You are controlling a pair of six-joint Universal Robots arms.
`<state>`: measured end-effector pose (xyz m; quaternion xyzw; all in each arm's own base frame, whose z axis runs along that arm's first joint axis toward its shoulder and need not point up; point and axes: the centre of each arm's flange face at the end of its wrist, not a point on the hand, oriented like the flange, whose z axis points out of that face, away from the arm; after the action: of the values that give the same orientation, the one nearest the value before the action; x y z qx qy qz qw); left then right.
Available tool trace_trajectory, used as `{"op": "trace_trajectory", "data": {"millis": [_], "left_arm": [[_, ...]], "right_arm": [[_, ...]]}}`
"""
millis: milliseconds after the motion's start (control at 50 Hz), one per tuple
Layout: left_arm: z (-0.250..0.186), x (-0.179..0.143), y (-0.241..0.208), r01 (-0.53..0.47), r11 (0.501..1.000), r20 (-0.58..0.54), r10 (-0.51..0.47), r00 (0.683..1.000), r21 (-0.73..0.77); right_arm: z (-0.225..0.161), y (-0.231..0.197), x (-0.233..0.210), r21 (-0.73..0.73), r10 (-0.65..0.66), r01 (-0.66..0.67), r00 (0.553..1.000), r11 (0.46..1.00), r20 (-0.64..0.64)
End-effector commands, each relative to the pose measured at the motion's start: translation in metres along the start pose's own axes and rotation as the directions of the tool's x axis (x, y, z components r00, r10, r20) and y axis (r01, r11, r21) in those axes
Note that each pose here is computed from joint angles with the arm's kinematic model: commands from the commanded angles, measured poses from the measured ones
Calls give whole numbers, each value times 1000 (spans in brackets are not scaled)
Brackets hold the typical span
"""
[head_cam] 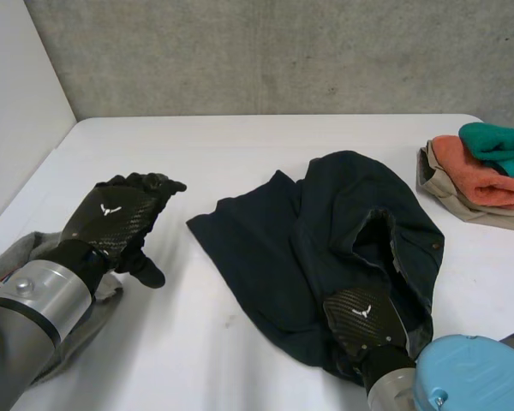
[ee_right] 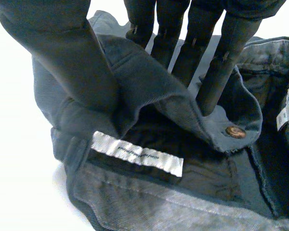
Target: Fold the laundry.
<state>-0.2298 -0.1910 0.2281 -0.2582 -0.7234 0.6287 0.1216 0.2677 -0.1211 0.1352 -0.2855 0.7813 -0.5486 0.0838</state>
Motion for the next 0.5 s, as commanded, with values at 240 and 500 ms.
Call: {"op": "trace_trajectory", "data": {"millis": [240, 500], "left_arm": [[19, 1, 24, -14, 1000, -24, 13, 1000, -12], [54, 14, 77, -23, 994, -119, 10, 993, -110]], "right_arm": [[-43, -96, 2, 238, -133, 110, 987, 965, 85], [-89, -136, -2, 376, -152, 89, 978, 922, 143]]}}
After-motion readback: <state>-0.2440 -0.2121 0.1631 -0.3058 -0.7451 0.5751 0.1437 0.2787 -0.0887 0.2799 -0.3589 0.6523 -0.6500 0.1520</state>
